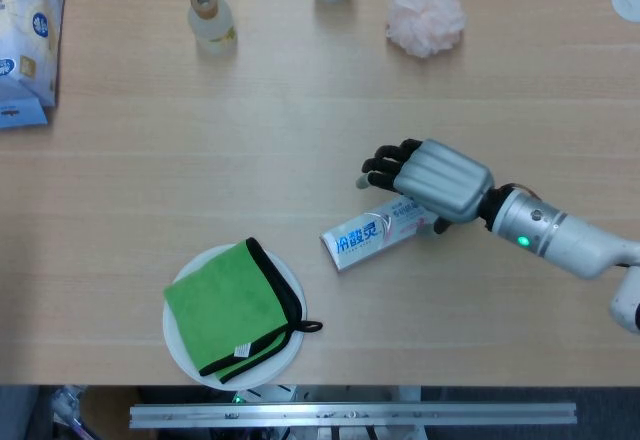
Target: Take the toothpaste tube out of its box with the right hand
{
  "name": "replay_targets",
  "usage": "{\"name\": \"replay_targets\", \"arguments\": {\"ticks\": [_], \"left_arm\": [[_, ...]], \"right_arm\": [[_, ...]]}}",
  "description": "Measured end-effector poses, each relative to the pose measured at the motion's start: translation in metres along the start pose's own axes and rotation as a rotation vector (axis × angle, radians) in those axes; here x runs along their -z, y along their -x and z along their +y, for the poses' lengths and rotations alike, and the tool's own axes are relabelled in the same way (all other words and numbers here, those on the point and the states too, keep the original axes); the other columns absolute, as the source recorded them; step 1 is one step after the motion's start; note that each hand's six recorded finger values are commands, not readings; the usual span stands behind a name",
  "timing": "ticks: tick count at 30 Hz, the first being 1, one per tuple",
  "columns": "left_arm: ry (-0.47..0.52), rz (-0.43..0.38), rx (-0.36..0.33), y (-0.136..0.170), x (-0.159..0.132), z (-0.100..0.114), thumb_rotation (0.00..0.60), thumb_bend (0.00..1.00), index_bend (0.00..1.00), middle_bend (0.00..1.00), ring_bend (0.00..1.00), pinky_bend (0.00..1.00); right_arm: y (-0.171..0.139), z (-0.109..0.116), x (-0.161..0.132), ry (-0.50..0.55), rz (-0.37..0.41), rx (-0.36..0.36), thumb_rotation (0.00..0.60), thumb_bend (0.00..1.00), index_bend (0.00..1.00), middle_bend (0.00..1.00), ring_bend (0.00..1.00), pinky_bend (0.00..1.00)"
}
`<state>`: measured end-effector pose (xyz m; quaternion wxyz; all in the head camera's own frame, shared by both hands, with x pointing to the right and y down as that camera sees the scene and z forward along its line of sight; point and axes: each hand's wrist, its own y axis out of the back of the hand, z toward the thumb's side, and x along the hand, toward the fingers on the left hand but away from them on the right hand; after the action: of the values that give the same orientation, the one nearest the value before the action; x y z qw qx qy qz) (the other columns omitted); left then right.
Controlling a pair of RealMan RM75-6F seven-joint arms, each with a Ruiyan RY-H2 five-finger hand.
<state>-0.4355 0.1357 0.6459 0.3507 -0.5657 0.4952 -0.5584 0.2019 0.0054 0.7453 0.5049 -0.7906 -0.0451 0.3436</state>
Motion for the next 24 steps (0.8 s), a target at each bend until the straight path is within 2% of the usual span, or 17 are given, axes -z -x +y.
{"name": "replay_targets", "arguments": {"ticks": [11, 24], "left_arm": [[0.012, 0.014, 0.001, 0.002, 0.007, 0.0, 0.6, 0.43, 0.38, 0.37, 0.3, 0.48], [0.022, 0.024, 0.002, 0.004, 0.012, -0.001, 0.6, 0.43, 0.38, 0.37, 0.3, 0.48]], "right_arm": [[0.018, -0.026, -0.01, 0.041, 0.03, -0.063, 0.6, 0.0, 0.24, 0.22, 0.18, 0.32], [0.028, -0.038, -0.012, 0.061, 0.035, -0.089, 0.6, 0.0, 0.24, 0.22, 0.18, 0.32]]}}
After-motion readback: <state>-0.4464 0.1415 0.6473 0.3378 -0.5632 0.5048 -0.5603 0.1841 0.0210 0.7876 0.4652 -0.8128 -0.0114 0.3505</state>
